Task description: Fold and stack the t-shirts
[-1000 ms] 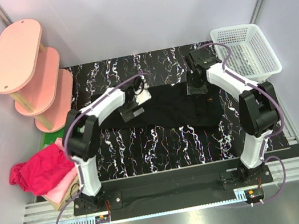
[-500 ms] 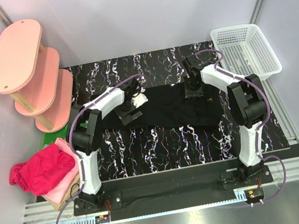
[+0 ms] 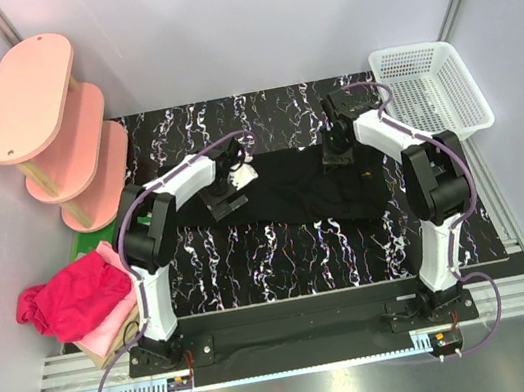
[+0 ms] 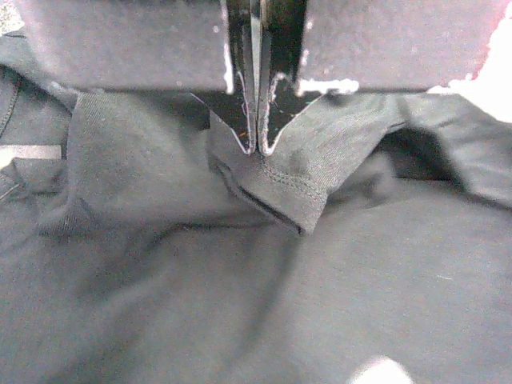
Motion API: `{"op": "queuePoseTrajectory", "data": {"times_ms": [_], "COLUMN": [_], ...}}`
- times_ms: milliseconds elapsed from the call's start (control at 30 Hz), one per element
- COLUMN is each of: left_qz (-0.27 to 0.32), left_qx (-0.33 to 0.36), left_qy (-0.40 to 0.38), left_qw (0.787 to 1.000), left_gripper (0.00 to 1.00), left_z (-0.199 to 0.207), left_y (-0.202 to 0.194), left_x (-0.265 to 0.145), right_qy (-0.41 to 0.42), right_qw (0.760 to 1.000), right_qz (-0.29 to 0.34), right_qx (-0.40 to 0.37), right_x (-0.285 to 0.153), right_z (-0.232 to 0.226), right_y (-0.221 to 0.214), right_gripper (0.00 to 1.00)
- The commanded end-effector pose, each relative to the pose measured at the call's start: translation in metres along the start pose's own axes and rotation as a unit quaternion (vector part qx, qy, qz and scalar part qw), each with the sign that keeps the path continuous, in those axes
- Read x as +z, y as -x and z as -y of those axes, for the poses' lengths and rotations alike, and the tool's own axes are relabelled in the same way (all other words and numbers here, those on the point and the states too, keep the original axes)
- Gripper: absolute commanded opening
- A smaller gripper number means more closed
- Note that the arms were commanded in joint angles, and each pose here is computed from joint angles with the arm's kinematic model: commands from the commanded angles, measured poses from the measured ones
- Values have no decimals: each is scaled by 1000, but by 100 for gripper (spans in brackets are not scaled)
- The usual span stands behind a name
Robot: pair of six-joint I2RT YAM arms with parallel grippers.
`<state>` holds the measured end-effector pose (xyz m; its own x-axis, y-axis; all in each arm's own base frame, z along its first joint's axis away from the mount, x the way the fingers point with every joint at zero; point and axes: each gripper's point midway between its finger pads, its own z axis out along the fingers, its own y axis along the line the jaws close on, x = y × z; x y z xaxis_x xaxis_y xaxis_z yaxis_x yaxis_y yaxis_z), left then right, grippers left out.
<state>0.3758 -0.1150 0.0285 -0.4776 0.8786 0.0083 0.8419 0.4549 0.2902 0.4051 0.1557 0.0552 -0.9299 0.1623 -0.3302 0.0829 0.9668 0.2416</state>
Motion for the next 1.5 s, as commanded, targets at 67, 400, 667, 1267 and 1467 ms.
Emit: {"op": "queuePoseTrajectory", "data": {"times_ms": [67, 400, 667, 1267, 1467], "left_qz": [6, 0, -1, 75, 22], "left_qx": [-1, 10, 12, 35, 14], "left_qy": [-5, 8, 15, 64, 28], "left_qw": [1000, 1000, 1000, 995, 999], "left_gripper": [99, 99, 99, 99, 99], "left_z": [2, 0, -5, -15, -14], "left_y": [-7, -14, -17, 36, 5], "left_x": [-3, -7, -10, -86, -39], "right_qy": [62, 45, -20, -54, -48], "right_qw": [994, 993, 998, 996, 997], "right_qz": [95, 104, 49, 59, 32], "right_qx": [-10, -31, -18, 36, 52], "right_x": [-58, -54, -30, -46, -20], "right_z": [-41, -55, -19, 25, 34], "right_y": [65, 115, 71, 10, -4], "right_gripper": [0, 0, 67, 60, 56]}}
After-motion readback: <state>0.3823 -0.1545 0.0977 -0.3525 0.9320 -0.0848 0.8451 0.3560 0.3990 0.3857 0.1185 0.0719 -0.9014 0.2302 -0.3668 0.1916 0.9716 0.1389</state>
